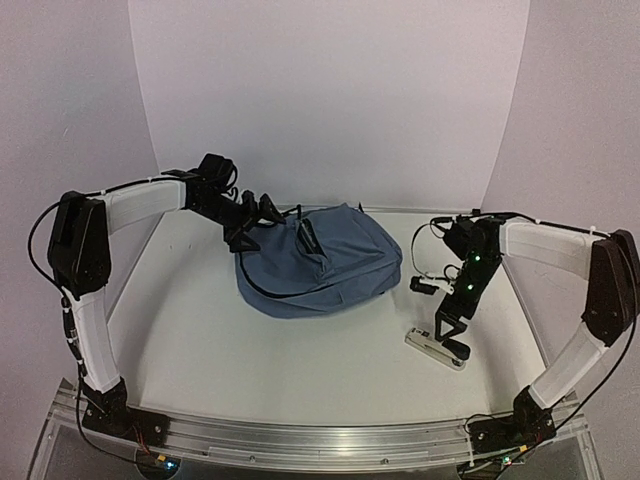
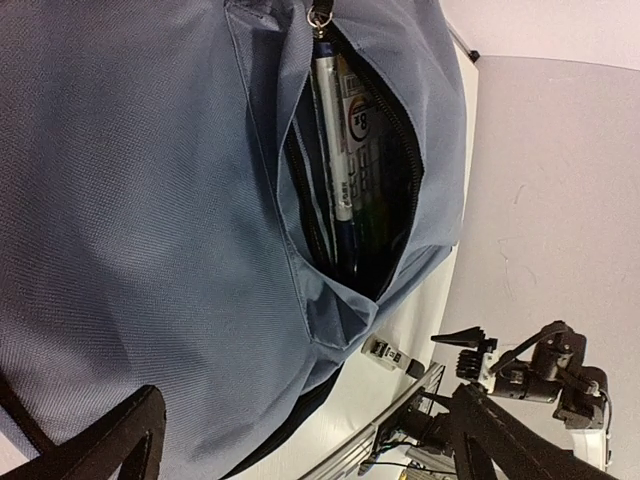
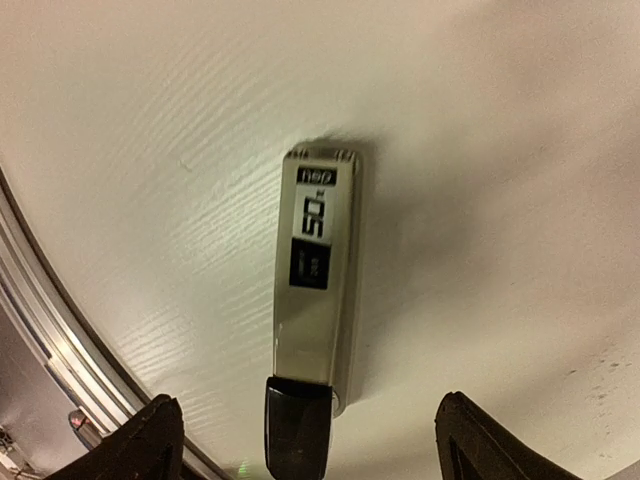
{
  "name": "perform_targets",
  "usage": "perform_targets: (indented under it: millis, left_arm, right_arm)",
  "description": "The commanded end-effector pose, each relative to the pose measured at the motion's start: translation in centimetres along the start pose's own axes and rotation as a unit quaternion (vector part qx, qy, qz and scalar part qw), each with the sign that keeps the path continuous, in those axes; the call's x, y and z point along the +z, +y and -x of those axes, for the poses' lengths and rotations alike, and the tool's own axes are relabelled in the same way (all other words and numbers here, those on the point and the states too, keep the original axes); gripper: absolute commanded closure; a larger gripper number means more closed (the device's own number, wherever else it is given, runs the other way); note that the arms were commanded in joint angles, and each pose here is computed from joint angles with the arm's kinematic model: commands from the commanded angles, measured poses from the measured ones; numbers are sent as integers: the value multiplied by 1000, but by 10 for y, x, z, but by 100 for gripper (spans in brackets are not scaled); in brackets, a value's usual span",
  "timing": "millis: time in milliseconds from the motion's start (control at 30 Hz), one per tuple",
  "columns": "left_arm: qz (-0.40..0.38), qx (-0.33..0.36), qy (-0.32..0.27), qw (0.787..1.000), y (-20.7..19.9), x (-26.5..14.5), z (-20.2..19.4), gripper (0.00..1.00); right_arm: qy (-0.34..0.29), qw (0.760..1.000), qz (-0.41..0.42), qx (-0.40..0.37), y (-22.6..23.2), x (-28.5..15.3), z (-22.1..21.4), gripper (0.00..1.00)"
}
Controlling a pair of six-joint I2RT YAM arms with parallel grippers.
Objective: Pack the student bag
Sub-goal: Move the stationery to the center of the board.
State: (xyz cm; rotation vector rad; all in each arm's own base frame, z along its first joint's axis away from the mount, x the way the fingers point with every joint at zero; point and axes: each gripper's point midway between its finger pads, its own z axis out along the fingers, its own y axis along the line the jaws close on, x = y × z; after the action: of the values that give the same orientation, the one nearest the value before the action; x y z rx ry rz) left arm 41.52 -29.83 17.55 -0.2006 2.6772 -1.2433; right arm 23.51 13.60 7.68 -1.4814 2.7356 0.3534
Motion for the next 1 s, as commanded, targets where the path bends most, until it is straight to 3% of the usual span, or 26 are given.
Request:
perform_targets:
  millis: [0,100,233,367,567,800,967]
  left_arm:
    - [-19,45,-42,998,-32,-37,1,0]
    - [-11,60,-63,996,-36,-49,3,0]
    - [-2,87,-94,992,-43,-66,6,0]
    - [6,108,-117,987,-46,-79,8,0]
    - [4,135,-151,979,-49,-94,6,0]
    - [48,113,-152,981,-33,-107,4,0]
    - [48,98,-125,986,-26,-107,-11,0]
  right_arm:
    - [36,997,-32,-52,-2,10,-26,15]
    - [41,997,-43,-54,-3,20,-34,19]
    - [50,994,-77,-51,-15,32,-41,33]
    - [12,995,-85,-49,-19,21,-18,61]
    - [-30,982,-81,-167,16,20,35,81]
    - [-49,960,-58,-268,74,45,115,86]
    - [-57,932,-78,-350,107,58,166,81]
